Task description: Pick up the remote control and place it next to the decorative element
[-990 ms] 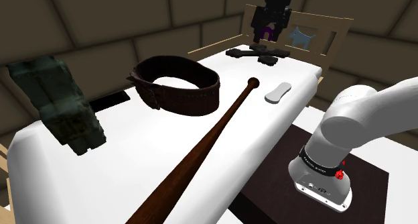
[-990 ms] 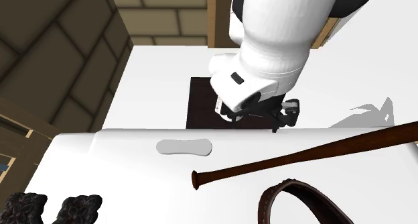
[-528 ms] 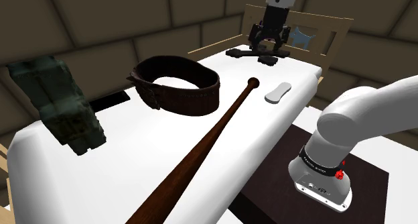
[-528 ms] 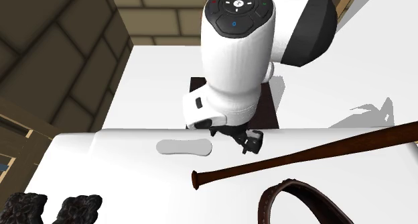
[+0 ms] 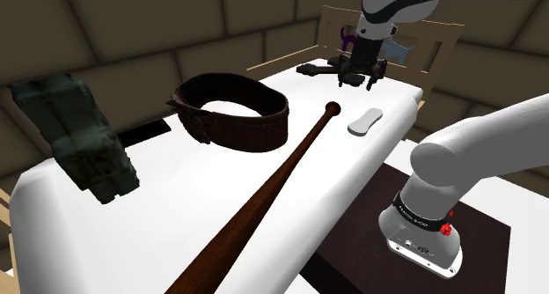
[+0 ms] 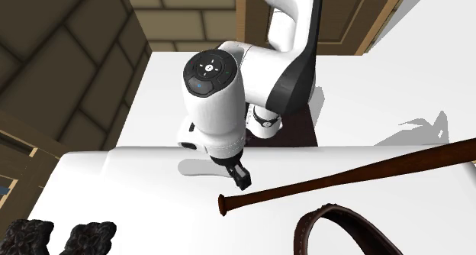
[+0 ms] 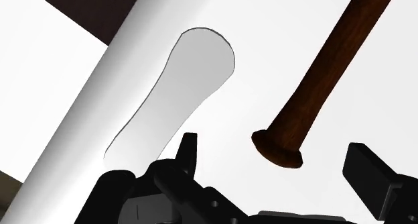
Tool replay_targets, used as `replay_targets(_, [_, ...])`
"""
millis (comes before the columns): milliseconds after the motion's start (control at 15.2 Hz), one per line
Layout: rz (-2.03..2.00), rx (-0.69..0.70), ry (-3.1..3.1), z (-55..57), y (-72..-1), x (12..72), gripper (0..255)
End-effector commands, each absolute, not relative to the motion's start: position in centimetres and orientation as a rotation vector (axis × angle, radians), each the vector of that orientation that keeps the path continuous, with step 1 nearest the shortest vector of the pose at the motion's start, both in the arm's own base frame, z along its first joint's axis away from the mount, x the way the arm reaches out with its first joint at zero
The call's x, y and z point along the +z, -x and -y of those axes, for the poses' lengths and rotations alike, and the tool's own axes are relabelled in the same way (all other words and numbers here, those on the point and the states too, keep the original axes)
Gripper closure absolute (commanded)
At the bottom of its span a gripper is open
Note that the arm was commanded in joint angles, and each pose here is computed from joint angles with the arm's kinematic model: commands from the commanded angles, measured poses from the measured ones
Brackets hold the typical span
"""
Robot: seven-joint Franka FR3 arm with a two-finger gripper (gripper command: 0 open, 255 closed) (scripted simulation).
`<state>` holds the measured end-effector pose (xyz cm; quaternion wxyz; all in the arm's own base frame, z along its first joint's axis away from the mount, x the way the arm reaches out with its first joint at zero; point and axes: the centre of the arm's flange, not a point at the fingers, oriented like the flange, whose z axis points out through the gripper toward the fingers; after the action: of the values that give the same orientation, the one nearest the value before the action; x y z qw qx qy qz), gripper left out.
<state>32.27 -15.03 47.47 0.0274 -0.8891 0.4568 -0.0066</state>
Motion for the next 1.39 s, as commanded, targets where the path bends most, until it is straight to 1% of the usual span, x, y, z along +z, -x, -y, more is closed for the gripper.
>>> replay_targets(0, [-1.553,-0.020,2.676,16.5,-31.5,45.6,0])
replay_targets(594, [-2.109,-0.009,2.304,22.6,-27.1,37.4,0])
replay_targets(1056, [-2.109,-0.009,2.304,22.5,-27.1,33.7,0])
replay_targets(1320, [-2.109,-0.009,2.304,22.5,-27.1,33.4,0])
